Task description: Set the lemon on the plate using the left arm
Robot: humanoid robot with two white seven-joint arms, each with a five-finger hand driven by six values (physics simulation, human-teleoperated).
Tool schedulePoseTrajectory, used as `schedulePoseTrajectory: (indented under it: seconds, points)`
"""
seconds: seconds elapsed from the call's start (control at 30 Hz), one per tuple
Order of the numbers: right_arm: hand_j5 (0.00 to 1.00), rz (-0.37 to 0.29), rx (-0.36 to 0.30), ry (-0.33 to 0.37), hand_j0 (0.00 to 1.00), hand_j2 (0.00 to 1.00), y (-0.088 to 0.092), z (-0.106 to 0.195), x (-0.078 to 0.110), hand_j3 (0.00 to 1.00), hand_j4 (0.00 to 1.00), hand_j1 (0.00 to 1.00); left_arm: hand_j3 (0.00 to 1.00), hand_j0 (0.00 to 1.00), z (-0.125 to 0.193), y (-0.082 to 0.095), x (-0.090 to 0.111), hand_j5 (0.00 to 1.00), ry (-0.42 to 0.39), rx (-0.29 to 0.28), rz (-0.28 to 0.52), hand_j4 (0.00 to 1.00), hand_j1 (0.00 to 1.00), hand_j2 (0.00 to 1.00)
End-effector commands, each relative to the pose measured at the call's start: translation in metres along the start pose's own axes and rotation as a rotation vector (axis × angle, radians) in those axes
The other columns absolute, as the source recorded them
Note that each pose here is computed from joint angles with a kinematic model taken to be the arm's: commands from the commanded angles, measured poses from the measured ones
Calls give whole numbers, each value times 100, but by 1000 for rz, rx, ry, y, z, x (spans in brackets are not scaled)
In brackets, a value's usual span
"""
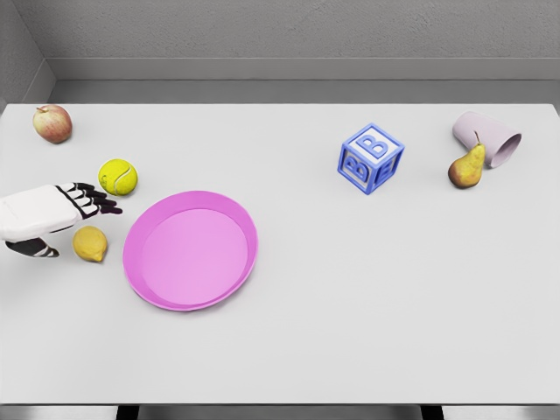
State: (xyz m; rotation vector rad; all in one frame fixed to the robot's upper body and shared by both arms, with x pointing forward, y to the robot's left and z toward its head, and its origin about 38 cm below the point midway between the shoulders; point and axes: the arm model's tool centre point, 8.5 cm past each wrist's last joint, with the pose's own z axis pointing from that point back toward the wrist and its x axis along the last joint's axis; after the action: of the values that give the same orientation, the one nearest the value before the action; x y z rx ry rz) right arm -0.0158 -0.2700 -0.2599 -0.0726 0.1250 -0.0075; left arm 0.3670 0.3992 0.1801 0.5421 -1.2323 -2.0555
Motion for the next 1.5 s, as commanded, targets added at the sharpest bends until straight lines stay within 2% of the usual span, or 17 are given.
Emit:
schedulePoseTrajectory:
  seconds: [0.0, 0.17, 0.37, 0.43, 0.63, 0.77, 0.83, 0.93, 1.03, 1.27, 1.43, 1.47]
  points:
    - [100, -2, 2, 5, 100, 100, 0, 0, -1, 100, 100, 100, 100, 100, 0, 0, 0, 100, 0, 1, 2, 100, 100, 100]
    - [100, -2, 0, 5, 100, 100, 0, 0, -2, 100, 100, 100, 100, 100, 1, 2, 0, 100, 1, 0, -5, 100, 100, 100]
    - [100, -2, 0, 4, 100, 100, 0, 0, -2, 100, 100, 100, 100, 100, -1, 15, 13, 100, -38, 22, -43, 100, 100, 100]
    - [100, -2, 0, 5, 100, 100, 0, 0, -2, 100, 100, 100, 100, 100, -1, 14, 13, 100, -36, 17, -47, 100, 100, 100]
    - [100, -2, 0, 4, 100, 100, 0, 0, -2, 100, 100, 100, 100, 100, 2, 14, 11, 100, -28, 6, -56, 100, 100, 100]
    - [100, -2, 0, 4, 100, 100, 0, 0, -2, 100, 100, 100, 100, 100, 19, 19, -3, 100, 15, -31, -88, 100, 100, 100]
    - [100, -2, 0, 5, 100, 100, 0, 0, -2, 100, 100, 100, 100, 100, 17, 16, -3, 100, 26, -56, -126, 100, 100, 100]
    - [100, -2, 0, 5, 100, 100, 0, 0, -2, 100, 100, 100, 100, 100, 15, 17, -2, 100, 23, -50, -130, 100, 100, 100]
    - [100, -2, 0, 2, 100, 100, 0, 0, -1, 100, 100, 100, 100, 100, 2, 13, 5, 100, 23, -61, -192, 100, 100, 100]
    - [100, -2, 0, 4, 100, 100, 0, 0, -2, 100, 100, 100, 100, 100, -10, 8, 11, 100, 14, -58, -206, 100, 100, 100]
    - [100, -2, 0, 4, 100, 100, 0, 0, -2, 100, 100, 100, 100, 100, -5, 8, 8, 100, 23, -78, -208, 100, 100, 100]
    - [100, -2, 0, 5, 100, 100, 0, 0, -2, 100, 100, 100, 100, 100, -5, 6, 8, 100, 22, -96, -200, 100, 100, 100]
